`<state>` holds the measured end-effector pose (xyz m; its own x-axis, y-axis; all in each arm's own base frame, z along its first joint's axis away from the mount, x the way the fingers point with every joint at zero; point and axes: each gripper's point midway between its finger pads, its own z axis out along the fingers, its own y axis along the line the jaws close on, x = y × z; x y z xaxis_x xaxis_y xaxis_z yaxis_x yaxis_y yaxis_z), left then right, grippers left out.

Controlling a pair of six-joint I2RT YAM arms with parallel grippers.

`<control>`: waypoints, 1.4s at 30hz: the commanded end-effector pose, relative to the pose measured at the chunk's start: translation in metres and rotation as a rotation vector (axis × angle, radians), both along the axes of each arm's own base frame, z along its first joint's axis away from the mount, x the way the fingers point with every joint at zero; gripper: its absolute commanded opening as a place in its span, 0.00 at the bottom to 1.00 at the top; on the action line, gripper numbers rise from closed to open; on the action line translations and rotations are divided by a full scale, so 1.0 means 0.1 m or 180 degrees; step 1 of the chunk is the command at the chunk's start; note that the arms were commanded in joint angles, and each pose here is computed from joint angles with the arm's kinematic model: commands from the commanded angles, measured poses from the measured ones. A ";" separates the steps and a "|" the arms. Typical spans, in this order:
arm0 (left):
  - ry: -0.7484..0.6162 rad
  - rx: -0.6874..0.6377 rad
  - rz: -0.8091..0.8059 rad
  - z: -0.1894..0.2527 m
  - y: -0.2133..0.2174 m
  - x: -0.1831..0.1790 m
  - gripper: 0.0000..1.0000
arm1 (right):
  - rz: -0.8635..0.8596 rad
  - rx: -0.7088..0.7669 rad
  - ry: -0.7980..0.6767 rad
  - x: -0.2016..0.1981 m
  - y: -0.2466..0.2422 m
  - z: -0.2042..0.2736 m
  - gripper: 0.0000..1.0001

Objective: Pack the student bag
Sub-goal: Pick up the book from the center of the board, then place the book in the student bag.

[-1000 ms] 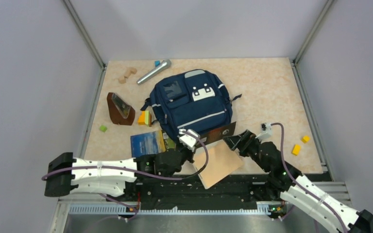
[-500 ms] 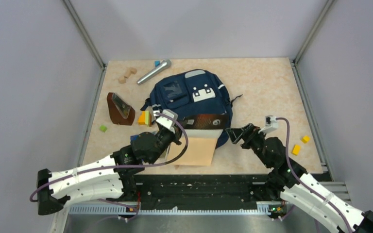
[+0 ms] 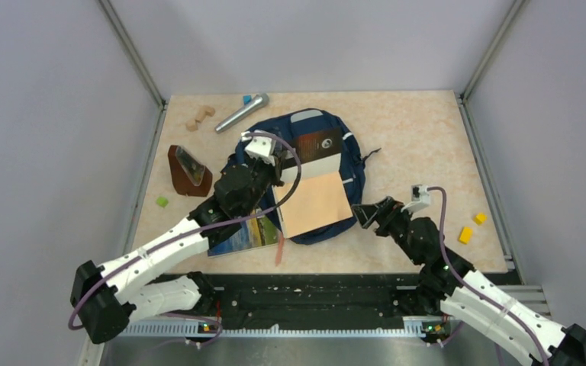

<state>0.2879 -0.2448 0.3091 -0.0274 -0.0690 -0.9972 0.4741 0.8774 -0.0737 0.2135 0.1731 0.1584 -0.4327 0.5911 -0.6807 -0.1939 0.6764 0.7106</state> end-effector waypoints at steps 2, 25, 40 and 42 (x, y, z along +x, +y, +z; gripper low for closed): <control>-0.0272 -0.0339 0.0186 0.13 0.16 0.24 0.00 | -0.0011 0.0153 -0.0023 0.02 0.03 -0.02 0.84; 0.0824 0.0388 -0.1738 -1.54 -0.49 -0.88 0.30 | 0.0012 0.0932 0.0404 -0.06 0.16 -0.37 0.84; 0.0586 0.0300 -0.1681 -1.47 -0.54 -0.78 0.05 | 0.0035 0.0927 0.0451 -0.08 0.18 -0.38 0.84; 0.0408 0.0332 -0.1495 -1.36 -0.47 -0.68 0.00 | 0.0032 0.0963 0.0435 -0.07 0.18 -0.35 0.84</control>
<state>0.2037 -0.2914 0.1401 -0.2740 0.1520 -0.9496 0.8263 0.5424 -0.1516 0.2039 0.1888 0.1089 -0.5285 0.7299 -0.4335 -0.0674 0.4729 0.8785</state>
